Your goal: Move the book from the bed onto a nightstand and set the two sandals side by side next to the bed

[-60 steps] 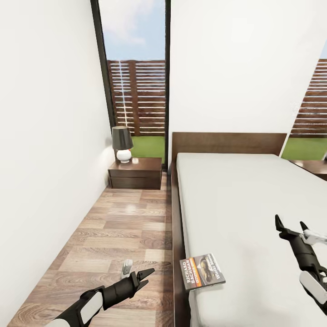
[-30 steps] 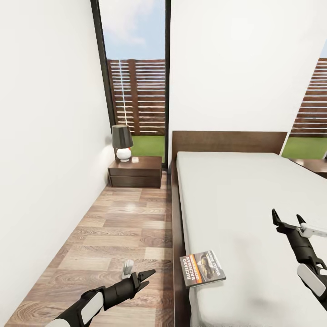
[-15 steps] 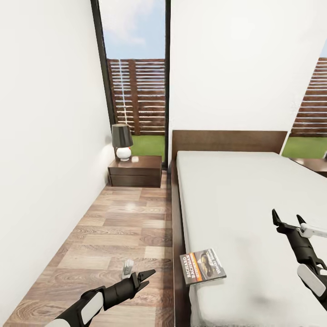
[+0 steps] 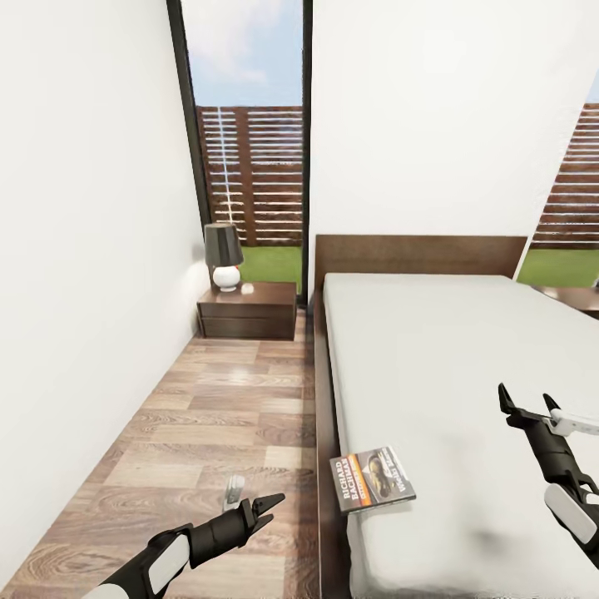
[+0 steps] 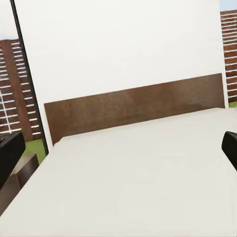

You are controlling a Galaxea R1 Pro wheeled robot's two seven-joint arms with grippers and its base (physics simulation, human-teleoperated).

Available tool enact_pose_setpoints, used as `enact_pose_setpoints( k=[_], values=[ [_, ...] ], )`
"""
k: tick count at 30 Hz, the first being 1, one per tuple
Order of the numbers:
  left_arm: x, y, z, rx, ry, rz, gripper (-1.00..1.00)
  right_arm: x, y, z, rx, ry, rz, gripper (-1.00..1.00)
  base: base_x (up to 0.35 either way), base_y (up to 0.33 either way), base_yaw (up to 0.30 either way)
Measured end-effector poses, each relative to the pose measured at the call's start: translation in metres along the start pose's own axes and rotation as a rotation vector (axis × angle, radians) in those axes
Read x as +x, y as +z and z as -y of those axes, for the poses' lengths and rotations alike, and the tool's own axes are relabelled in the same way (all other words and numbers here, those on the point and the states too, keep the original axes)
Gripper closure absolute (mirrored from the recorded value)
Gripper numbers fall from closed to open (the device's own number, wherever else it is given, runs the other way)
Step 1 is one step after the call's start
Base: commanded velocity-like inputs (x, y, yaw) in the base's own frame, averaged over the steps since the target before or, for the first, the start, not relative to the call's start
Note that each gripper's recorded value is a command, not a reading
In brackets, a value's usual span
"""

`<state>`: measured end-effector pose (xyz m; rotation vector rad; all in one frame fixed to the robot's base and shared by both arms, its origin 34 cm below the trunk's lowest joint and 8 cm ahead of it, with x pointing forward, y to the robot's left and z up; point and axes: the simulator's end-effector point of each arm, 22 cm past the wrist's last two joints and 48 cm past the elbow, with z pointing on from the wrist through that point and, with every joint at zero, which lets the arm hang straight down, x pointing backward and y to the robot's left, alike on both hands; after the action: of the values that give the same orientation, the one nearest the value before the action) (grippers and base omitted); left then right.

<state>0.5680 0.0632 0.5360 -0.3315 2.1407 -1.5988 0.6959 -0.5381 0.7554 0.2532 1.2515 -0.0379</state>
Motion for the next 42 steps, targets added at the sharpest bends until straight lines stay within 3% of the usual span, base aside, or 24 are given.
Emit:
enact_pose_setpoints(
  k=[6,42],
  values=[
    [0.005,0.002,-0.012,0.0,0.0,0.0,-1.0,0.011,-0.006,0.003,0.001,0.0,0.0,-1.0,0.0,0.0,0.0],
    [0.005,0.002,-0.012,0.001,0.001,-0.001,-1.0,0.013,-0.007,0.002,-0.002,-0.003,-0.004,-1.0,0.035,-0.003,0.0]
  ],
)
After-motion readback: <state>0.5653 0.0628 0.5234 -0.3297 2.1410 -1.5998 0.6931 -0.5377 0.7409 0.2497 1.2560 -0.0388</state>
